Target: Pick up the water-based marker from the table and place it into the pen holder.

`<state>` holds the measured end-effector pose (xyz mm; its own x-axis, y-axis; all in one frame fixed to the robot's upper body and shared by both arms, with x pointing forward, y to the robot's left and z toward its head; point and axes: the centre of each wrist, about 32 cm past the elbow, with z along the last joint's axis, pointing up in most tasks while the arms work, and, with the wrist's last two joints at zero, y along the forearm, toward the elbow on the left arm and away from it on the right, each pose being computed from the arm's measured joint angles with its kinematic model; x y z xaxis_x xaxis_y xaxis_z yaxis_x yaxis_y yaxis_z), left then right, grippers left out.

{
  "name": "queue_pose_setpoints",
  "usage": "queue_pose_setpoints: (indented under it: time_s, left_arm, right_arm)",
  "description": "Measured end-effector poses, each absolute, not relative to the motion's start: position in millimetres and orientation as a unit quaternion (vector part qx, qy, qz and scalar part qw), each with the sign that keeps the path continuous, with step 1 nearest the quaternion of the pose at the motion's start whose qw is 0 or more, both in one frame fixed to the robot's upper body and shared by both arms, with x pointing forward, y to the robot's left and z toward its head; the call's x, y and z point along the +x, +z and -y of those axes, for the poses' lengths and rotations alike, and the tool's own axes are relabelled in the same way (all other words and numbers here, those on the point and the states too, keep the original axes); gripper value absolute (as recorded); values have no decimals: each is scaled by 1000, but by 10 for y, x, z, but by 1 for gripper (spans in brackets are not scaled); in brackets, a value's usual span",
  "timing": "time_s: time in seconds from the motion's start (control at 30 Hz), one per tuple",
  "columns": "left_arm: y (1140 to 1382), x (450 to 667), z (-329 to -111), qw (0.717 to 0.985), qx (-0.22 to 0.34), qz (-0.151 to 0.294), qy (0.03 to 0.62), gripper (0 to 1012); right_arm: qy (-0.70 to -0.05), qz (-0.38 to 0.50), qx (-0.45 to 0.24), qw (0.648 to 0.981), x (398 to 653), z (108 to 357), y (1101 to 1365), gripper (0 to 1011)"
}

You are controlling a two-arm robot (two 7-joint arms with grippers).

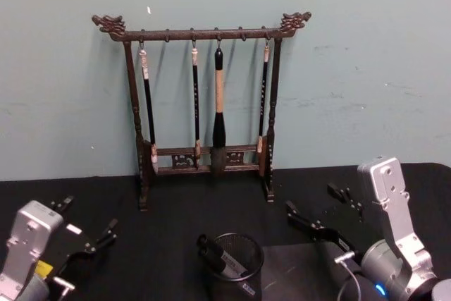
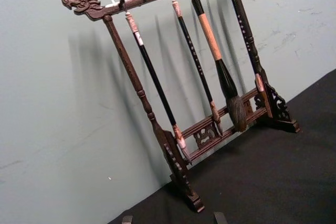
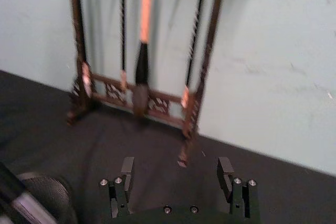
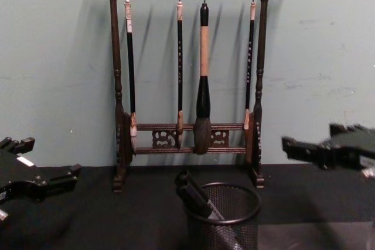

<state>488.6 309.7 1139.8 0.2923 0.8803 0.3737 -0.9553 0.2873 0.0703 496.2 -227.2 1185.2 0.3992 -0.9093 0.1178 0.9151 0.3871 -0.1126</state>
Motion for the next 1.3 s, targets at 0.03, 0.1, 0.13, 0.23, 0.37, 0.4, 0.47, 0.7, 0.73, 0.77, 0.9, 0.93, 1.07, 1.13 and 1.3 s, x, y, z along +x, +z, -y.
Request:
queue_pose_setpoints:
  time_s: [0.03,0.1,0.13,0.23,0.37,0.4,0.47,0.7,0.73,0.77,0.9,0.93,1.07,1.13,1.3]
  left_arm:
    - [11398,4886,-3097,791,141,132,580,1001]
    - [11398,4886,-3097,791,141,132,580,1001]
    - [11398,4886,-3097,791,141,132,580,1001]
    - [11398,4886,-3097,791,141,132,580,1001]
    - [11398,4886,-3097,791,141,132,580,1001]
    - [11398,4886,-3097,791,141,132,580,1001]
    - [11398,4886,-3097,791,141,132,580,1001]
    - [11398,4886,-3097,791,141,132,580,1001]
    - [11398,4886,-3097,791,141,132,580,1001]
    - [11398,4886,-3097,791,141,132,580,1001]
    - [11398,4886,-3097,791,141,132,580,1001]
    - [11398,4886,-3097,791,141,132,580,1001]
    - [11398,4886,-3096,791,141,132,580,1001]
    - [11398,4886,-3097,791,142,132,580,1001]
    - [11398,4886,-3097,791,141,132,580,1001]
  right_arm:
    - [-552,14,-88,829,4953,2303,11815,1002]
    - [-557,9,-98,825,4940,2339,11763,1003]
    - [-557,9,-98,825,4940,2339,11763,1002]
    - [-561,3,-109,820,4928,2375,11700,1002]
    - [-564,-1,-114,818,4925,2387,11660,1003]
    - [-564,-1,-114,818,4925,2387,11660,1003]
    - [-565,-3,-113,817,4926,2388,11649,1003]
    - [-564,-2,-114,818,4925,2385,11649,1003]
    - [-563,-2,-114,818,4925,2385,11650,1003]
    - [-563,-2,-114,818,4925,2384,11650,1003]
    - [-563,-1,-114,819,4925,2383,11652,1003]
    - [-563,-1,-114,819,4925,2382,11653,1003]
    - [-563,-1,-113,819,4926,2381,11657,1003]
    - [-563,0,-113,819,4926,2381,11657,1002]
    - [-563,0,-113,819,4926,2381,11658,1003]
